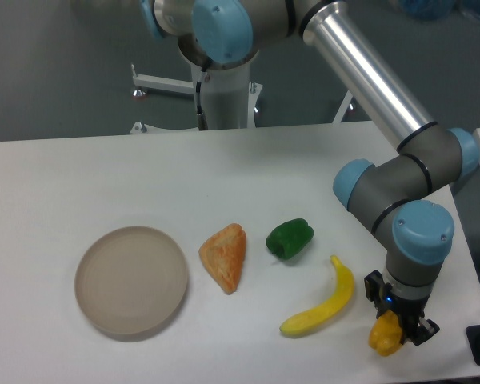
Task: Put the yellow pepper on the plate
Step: 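Grasp the small yellow pepper with the gripper and lift it, then carry the yellow pepper over the orange item toward the beige plate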
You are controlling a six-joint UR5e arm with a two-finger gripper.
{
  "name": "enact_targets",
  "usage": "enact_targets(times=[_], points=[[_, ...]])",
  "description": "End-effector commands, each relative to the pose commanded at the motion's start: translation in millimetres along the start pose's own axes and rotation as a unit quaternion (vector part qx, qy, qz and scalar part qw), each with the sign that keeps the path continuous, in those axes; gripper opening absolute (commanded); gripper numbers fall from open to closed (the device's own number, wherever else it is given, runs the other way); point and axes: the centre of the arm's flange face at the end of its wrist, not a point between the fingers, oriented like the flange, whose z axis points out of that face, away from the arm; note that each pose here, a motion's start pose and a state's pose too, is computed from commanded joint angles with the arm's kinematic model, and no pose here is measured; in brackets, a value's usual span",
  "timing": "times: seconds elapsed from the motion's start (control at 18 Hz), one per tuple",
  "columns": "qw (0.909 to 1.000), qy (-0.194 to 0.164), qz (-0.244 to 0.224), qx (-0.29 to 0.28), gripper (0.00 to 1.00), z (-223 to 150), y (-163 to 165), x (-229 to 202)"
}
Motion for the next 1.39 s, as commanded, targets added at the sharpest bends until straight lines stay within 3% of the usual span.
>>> enact_targets(times=[0.39, 0.61, 1.06, 1.39], points=[[0.9991, 0.022, -0.037, -0.001, 0.34, -62, -11, 40], [0.9949, 0.040, -0.092, -0.003, 0.34, -97, -30, 80], [0.9684, 0.078, -0.236, -0.018, 0.34, -112, -147, 192], [0.9550, 0.093, -0.281, -0.023, 0.34, -115, -224, 255]])
